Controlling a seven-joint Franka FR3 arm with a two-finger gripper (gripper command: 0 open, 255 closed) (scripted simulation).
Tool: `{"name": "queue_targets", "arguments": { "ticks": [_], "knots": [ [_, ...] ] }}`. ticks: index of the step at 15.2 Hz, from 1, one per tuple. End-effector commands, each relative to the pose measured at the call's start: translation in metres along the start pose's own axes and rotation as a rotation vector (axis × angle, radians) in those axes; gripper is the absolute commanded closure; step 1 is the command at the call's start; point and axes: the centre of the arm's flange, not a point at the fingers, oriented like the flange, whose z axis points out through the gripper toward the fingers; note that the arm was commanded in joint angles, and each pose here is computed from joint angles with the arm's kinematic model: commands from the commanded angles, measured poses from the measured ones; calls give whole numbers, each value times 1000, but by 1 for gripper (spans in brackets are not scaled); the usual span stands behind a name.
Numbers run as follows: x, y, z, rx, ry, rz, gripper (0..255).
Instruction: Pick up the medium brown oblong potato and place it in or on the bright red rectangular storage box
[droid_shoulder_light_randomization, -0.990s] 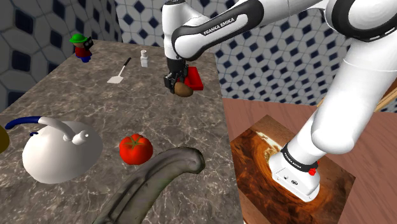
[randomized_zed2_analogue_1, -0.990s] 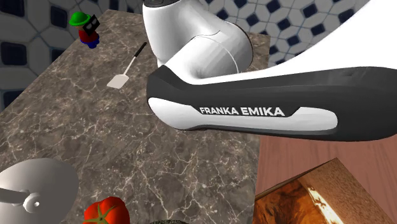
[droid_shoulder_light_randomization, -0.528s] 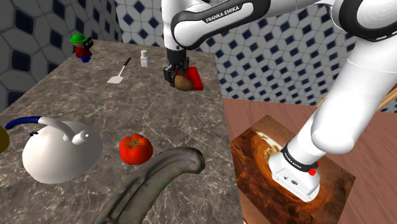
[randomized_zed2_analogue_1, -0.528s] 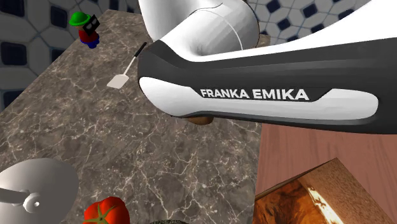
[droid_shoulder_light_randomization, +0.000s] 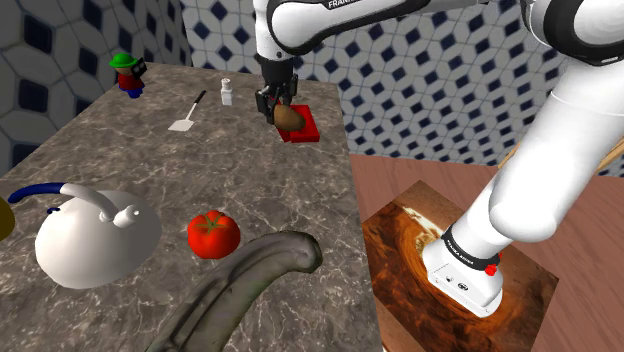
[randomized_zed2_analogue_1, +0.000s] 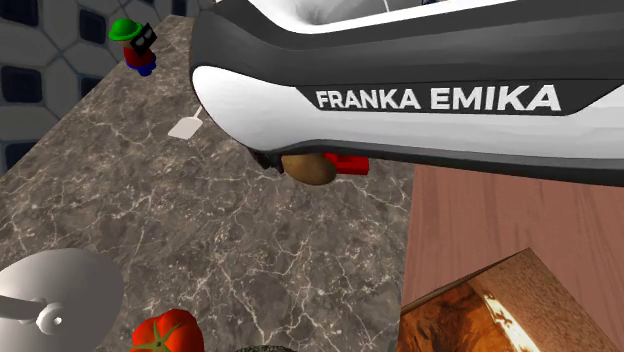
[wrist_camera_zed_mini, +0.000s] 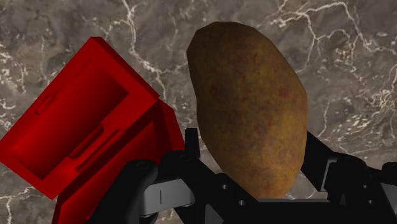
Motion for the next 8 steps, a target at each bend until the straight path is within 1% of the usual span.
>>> {"name": "queue_targets", "arguments": {
  "ticks": [1,8],
  "knots": [
    [-1,1,-11,0,0,0,255],
    [-1,4,-47,0,0,0,255]
  ]
}}
